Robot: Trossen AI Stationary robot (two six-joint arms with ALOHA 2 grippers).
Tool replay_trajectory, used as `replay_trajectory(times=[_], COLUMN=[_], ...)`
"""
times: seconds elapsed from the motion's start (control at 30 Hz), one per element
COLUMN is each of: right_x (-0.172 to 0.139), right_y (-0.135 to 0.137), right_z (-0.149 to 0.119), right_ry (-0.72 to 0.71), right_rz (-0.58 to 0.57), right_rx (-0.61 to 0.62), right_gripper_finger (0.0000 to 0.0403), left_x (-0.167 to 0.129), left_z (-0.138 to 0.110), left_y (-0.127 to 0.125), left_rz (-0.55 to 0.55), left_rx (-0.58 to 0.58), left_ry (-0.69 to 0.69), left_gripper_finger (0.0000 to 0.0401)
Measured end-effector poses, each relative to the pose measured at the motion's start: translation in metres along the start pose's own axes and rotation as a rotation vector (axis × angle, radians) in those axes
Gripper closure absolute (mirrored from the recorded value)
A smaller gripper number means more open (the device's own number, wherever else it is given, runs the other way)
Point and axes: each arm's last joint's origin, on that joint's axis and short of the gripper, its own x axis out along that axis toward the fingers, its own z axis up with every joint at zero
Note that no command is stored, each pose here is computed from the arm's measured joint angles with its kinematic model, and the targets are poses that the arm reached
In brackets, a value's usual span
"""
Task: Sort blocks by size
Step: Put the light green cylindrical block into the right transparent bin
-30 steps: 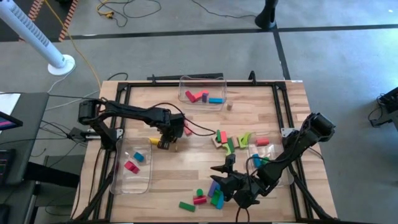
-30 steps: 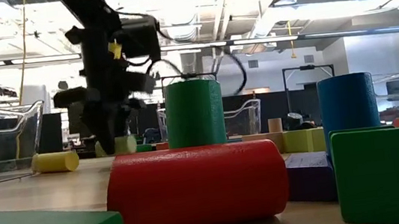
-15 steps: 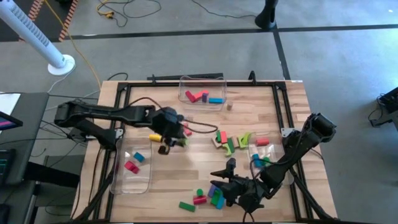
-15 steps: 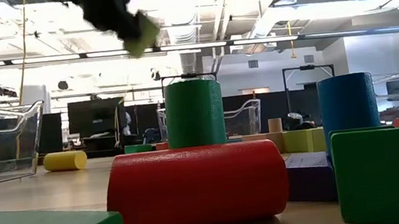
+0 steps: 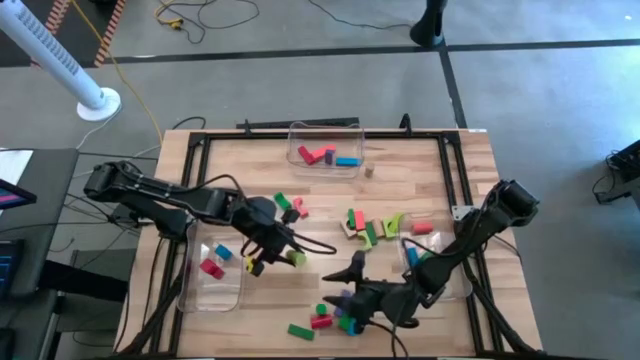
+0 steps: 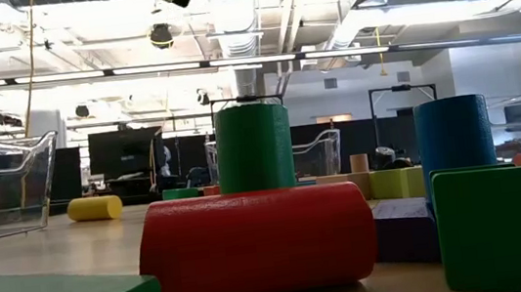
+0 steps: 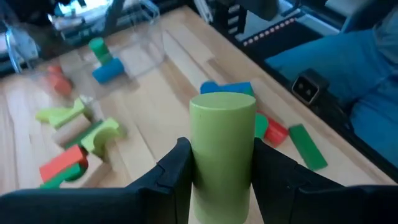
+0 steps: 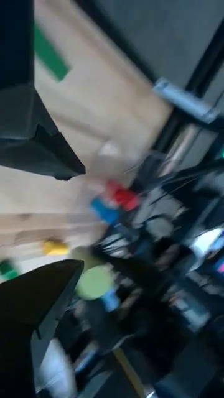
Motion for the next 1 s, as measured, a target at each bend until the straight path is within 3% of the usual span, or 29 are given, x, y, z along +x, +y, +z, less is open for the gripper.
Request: replay_trajectory(times=[0.47, 0.67, 1.0], right_x=[0.015, 0.016, 0.020], right_y=[-0.018, -0.018, -0.018], right_z=[0.003, 0.006, 0.003], right_ry=[-0.098, -0.147, -0.153], right_rz=[0.039, 0.091, 0.119], right_rx=[-0.016, -0.017, -0.014], right_gripper_finger=[0.0132, 0.0132, 0.0132], left_x=[0.016, 0.032, 0.033], left_z=[0.010, 0.005, 0.011], left_y=[-0.020, -0.018, -0.018], left_rz=[-0.073, -0.077, -0.089], left_rx=[0.066, 0.079, 0.087], left_ry=[-0.075, -0.060, -0.131], left_gripper_finger=[0.0276, 0.0276, 0.0276])
